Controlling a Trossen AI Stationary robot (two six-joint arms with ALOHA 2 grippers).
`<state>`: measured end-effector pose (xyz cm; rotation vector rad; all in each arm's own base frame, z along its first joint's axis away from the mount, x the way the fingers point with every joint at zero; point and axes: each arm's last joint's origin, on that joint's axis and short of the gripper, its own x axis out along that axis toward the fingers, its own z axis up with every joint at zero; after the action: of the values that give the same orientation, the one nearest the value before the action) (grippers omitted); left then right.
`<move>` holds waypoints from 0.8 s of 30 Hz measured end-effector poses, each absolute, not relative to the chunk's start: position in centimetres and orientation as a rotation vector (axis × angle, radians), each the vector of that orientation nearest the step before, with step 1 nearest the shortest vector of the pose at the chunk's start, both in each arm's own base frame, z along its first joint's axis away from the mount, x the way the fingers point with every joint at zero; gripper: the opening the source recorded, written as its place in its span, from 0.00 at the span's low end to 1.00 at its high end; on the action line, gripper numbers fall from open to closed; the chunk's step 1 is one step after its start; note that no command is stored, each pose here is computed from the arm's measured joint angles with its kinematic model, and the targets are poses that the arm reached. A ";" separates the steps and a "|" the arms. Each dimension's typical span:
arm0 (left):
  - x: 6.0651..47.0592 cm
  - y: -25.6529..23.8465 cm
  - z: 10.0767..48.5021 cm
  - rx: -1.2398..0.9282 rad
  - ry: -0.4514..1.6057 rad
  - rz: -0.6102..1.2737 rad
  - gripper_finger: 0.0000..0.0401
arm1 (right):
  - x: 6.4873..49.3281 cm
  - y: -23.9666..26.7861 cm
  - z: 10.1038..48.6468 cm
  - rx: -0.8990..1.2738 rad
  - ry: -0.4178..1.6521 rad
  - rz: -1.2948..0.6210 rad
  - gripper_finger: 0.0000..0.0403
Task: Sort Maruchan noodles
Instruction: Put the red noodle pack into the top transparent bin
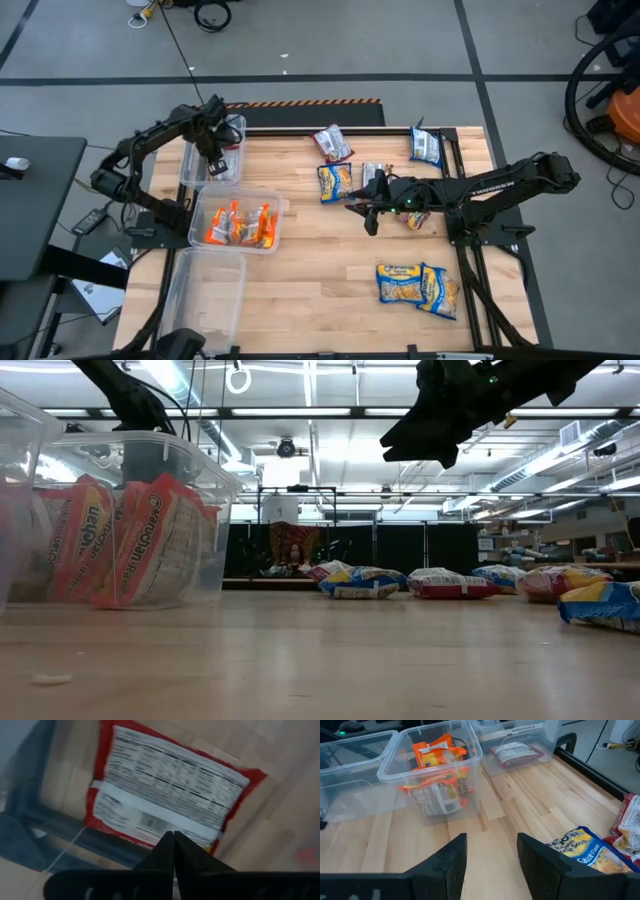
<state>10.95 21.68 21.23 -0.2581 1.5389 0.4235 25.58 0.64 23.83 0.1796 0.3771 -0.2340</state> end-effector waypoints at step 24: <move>13.3 19.5 20.9 -0.285 1.706 0.610 0.11 | 25.6 -0.5 23.9 0.051 0.387 -0.277 0.45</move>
<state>13.30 19.52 20.93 -0.2853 1.7064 0.6104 25.56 -0.55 23.86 0.0509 0.3873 -0.2773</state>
